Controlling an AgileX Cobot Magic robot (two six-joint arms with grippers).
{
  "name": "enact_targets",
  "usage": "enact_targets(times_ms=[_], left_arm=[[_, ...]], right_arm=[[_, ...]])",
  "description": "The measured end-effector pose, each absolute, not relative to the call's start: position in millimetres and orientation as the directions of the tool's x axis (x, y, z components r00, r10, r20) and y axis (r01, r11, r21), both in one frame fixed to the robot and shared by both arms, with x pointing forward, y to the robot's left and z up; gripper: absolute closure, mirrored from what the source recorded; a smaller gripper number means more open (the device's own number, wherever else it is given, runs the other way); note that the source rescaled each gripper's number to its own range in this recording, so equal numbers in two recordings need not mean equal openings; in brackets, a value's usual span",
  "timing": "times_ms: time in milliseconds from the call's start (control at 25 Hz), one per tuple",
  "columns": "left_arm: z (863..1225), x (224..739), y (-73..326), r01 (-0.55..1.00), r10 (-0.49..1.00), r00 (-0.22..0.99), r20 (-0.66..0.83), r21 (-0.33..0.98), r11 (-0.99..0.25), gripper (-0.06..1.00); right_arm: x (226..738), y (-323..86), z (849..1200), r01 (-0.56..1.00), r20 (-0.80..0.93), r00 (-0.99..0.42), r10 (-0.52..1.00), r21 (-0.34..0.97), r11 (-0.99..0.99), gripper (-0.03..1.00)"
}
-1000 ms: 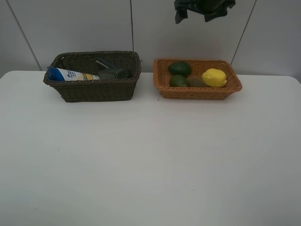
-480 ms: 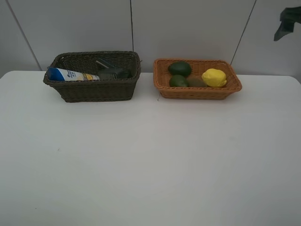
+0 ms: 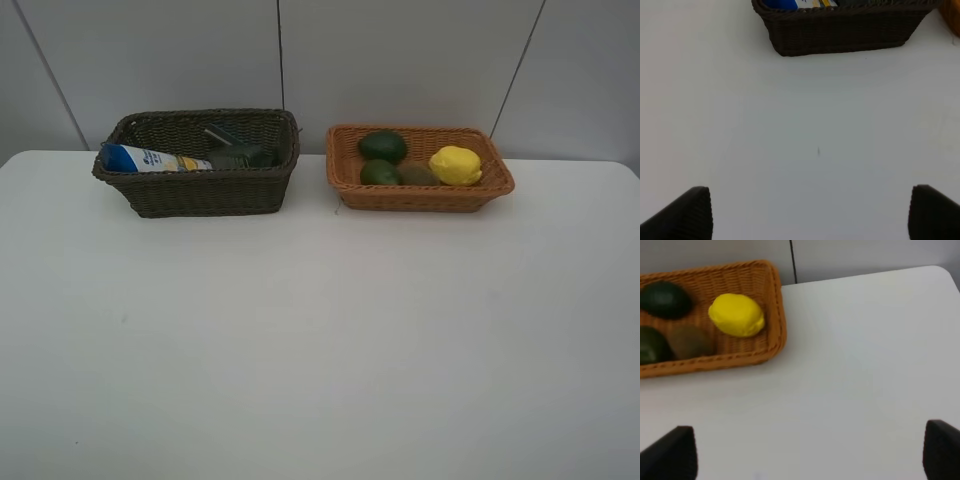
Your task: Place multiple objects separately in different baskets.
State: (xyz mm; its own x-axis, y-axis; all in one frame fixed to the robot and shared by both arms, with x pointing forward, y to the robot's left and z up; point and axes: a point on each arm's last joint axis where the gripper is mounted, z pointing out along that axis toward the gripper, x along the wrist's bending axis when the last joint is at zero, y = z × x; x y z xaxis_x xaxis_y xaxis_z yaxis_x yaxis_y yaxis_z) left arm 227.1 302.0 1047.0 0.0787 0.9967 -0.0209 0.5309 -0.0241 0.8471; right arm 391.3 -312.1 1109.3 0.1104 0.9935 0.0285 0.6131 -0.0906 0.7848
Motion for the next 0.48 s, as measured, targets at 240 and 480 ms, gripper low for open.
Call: enact_targets(times_ms=[240,480], left_arm=[[1047.0,227.1,302.0,0.531,0.997,0.079,-0.021,0.847,-0.024,-0.06],[1047.0,227.1,302.0,0.531,0.997,0.079,-0.021,0.847,-0.024,-0.06]], right_arm=[[301.4,-300.7,1104.6,0.520,0.054,0.072,0.996,0.850,-0.084,-0.01],[241.9,-294.3,1095.6,0.460,0.078,0.047,0.996,0.883,-0.091,-0.01]])
